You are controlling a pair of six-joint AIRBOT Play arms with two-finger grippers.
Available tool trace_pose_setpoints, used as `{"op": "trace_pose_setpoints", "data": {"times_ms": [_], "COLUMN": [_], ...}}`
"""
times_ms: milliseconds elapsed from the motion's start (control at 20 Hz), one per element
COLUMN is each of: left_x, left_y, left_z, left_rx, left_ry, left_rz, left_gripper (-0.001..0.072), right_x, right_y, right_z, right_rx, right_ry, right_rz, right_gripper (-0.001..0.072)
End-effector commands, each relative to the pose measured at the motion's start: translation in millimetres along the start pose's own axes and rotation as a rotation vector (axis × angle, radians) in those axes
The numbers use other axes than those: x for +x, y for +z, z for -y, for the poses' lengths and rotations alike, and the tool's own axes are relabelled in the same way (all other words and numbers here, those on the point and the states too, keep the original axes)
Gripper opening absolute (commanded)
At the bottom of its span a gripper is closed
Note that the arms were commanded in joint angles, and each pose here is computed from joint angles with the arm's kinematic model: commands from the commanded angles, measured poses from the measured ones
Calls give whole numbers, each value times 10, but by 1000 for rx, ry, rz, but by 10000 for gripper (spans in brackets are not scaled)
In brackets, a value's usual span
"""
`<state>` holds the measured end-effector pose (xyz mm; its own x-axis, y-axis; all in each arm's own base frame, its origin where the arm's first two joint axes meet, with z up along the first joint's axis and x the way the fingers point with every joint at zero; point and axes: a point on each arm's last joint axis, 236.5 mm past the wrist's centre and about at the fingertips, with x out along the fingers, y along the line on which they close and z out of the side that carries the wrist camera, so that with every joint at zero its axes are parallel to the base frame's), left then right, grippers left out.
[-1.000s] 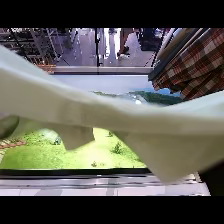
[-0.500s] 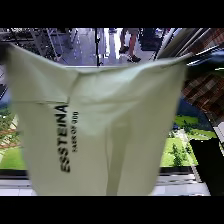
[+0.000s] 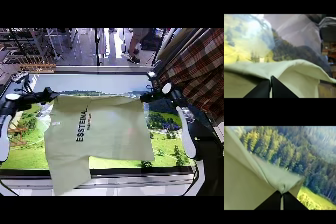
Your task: Fold the clothes and pants, and hang the long-sleeved shirts on hangers.
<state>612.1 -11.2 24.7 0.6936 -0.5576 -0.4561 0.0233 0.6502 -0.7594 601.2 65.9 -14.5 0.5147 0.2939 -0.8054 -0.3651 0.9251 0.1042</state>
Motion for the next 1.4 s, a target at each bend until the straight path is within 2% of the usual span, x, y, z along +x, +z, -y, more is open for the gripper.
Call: {"op": "trace_pose_setpoints", "data": {"times_ms": [0,250,550,850,900,950,1000,1100,1200,1300,1350], "left_x": [122,-335,-760,-697,-695,-734,-827,-1097,-1504,-1812,-1892], "left_y": [-107,-470,-1128,-1158,-1146,-1125,-1101,-1044,-1128,-1387,-1575], "left_z": [-254,-298,-859,-827,-829,-835,-825,-803,-957,-1082,-1059], "left_rx": [-26,-132,-182,-164,-156,-160,-164,-174,-189,-174,-171], "left_ry": [29,-49,185,192,191,191,188,195,340,475,486], "left_rz": [-24,-244,-544,-550,-546,-543,-545,-551,-595,-626,-638], "left_gripper": [5,5,5,8,83,335,458,456,397,397,399], "right_x": [238,-170,-314,-193,-222,-292,-417,-706,-896,-1018,-1069], "right_y": [-159,-637,-1172,-1504,-1535,-1575,-1647,-1774,-1816,-1994,-2186], "right_z": [38,-87,-190,-531,-550,-551,-525,-428,-412,-400,-402], "right_rx": [48,17,50,45,47,54,73,180,374,521,569], "right_ry": [5,55,111,186,195,204,220,265,358,402,401], "right_rz": [-35,-275,-488,-594,-612,-636,-674,-729,-673,-595,-576], "right_gripper": [18,18,19,24,110,303,369,369,369,370,387]}}
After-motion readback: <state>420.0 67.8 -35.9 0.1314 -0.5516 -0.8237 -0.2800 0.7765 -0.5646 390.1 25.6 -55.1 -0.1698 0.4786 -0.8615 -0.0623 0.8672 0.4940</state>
